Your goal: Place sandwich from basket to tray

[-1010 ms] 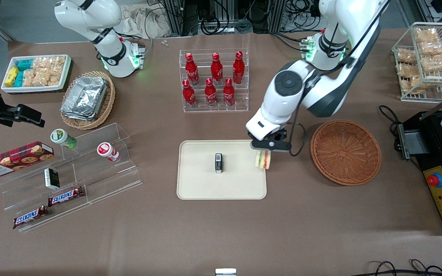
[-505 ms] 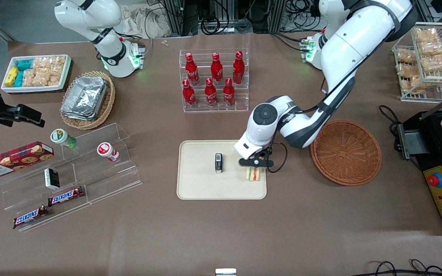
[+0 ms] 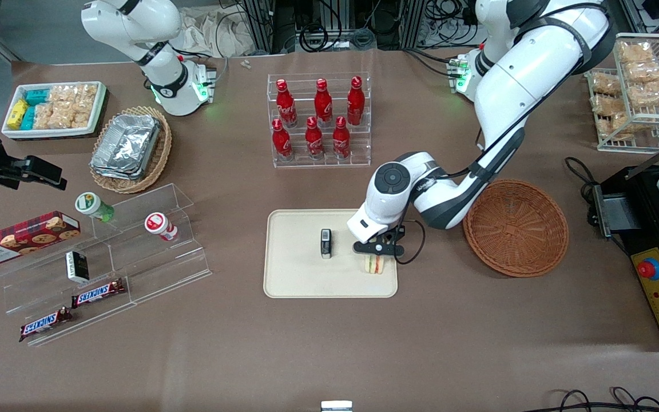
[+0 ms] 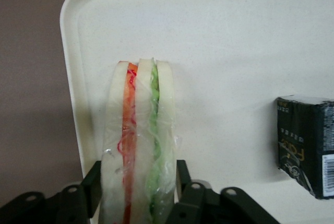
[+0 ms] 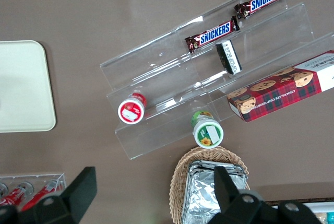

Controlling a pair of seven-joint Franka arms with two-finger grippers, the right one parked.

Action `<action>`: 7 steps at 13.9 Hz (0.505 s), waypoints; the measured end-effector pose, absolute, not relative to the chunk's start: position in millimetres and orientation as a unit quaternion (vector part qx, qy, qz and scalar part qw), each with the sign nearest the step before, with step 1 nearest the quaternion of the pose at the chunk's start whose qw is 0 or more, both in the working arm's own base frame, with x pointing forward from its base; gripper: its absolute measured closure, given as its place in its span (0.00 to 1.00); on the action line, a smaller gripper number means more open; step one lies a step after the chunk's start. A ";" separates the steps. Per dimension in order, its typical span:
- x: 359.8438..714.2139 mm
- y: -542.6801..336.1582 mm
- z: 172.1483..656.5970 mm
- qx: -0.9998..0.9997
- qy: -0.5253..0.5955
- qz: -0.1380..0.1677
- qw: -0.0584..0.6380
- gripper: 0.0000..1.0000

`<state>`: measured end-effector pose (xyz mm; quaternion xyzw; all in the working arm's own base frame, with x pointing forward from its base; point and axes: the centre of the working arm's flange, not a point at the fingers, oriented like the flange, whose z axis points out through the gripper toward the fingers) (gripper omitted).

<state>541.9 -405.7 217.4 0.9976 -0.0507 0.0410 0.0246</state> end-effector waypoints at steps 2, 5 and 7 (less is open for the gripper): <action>543.7 -410.9 234.2 0.997 -0.041 0.051 0.034 0.15; 541.3 -418.6 314.8 0.994 0.001 0.100 0.049 0.00; 528.3 -414.5 372.7 0.994 0.022 0.105 0.028 0.00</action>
